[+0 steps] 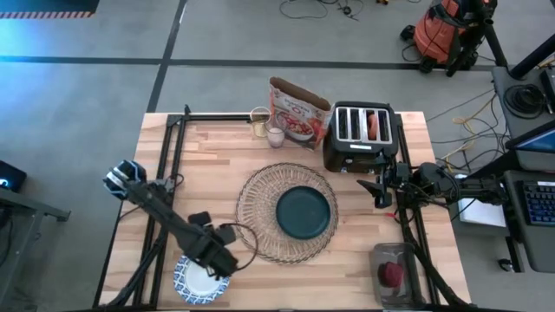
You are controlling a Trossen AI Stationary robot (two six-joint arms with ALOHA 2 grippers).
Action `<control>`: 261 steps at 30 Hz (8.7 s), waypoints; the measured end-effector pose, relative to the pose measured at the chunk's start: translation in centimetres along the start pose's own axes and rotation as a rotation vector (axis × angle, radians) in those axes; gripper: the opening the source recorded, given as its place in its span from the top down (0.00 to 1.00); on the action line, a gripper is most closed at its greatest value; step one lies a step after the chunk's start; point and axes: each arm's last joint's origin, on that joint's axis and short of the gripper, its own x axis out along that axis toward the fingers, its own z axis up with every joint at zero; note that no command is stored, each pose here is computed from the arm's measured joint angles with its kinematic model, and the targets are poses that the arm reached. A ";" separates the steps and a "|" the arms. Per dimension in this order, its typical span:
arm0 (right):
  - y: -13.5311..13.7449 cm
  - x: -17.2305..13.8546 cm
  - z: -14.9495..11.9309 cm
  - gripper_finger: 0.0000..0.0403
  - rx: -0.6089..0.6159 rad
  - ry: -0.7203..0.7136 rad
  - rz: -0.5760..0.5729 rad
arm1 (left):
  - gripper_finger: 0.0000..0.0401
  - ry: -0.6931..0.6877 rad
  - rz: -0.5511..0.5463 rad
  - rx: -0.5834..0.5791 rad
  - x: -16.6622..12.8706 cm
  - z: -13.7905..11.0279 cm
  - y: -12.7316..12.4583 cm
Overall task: Arrange a breakfast setting
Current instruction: Put the white bowl on the brown placemat to the left of the dark blue plate, then put the cup of milk on the brown placemat to the top of the white bowl
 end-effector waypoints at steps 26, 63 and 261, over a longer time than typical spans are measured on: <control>0.0 0.0 0.0 0.35 -0.001 0.000 0.000 | 0.66 0.026 -0.121 0.175 6.8 -3.4 1.3; 0.0 0.0 0.0 0.35 -0.001 0.000 0.000 | 0.96 -0.143 -0.145 0.023 4.5 7.4 6.5; 0.0 0.0 0.0 0.35 0.000 0.001 0.000 | 0.99 -0.385 -0.108 0.565 -1.4 19.1 16.5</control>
